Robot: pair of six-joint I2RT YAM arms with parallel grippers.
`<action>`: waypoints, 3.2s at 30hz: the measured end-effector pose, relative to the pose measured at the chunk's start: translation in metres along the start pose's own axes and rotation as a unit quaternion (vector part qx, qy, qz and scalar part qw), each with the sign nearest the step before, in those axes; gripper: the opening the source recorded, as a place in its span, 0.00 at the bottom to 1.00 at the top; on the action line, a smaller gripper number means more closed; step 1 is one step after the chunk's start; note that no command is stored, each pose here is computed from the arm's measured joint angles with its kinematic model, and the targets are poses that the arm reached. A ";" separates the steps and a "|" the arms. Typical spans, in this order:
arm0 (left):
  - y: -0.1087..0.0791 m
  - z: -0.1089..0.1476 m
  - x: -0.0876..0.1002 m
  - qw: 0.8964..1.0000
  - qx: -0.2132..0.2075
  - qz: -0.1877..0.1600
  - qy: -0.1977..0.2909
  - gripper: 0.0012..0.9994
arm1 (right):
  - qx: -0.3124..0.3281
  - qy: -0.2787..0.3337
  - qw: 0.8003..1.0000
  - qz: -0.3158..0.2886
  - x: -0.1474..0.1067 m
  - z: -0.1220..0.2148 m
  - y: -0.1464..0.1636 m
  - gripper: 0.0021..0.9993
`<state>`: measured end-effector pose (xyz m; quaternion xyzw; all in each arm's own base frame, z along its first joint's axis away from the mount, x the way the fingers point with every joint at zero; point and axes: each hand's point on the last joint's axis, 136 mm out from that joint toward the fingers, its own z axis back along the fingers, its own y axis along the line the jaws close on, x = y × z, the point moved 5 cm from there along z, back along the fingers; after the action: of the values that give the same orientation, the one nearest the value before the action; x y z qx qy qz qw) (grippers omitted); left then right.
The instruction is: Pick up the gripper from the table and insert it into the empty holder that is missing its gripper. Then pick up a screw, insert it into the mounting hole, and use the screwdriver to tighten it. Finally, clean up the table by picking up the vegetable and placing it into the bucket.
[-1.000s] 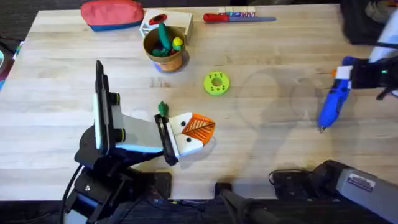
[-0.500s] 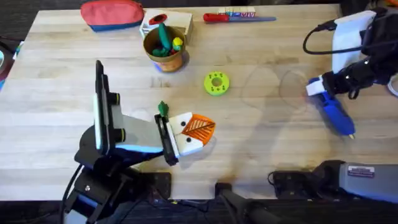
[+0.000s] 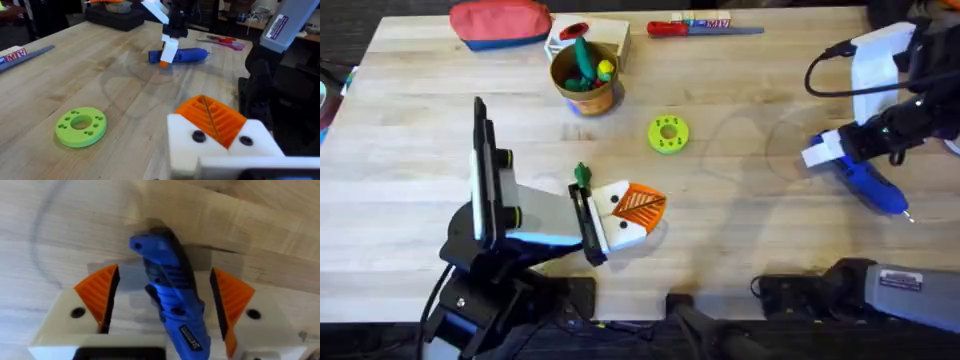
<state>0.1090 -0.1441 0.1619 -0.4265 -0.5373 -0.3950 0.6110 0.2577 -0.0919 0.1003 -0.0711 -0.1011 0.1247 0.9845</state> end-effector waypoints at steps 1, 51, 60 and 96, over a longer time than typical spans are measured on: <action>0.000 0.000 0.000 1.000 0.000 0.000 0.000 0.01 | 0.006 -0.009 1.000 0.008 0.001 0.004 0.002 0.99; 0.000 0.000 0.000 1.000 0.000 0.000 0.000 0.01 | 0.037 0.002 0.981 0.193 -0.002 -0.015 -0.009 0.12; 0.000 0.000 0.000 1.000 0.000 0.000 0.000 0.01 | 0.040 0.005 0.980 0.195 -0.001 -0.014 -0.006 0.01; 0.000 0.000 0.000 1.000 0.000 0.000 0.000 0.01 | -0.015 -0.309 0.931 -0.192 0.010 0.177 0.017 0.00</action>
<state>0.1091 -0.1441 0.1619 -0.4265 -0.5373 -0.3948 0.6112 0.2250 -0.0523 0.2714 -0.0232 -0.4139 -0.0522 0.9085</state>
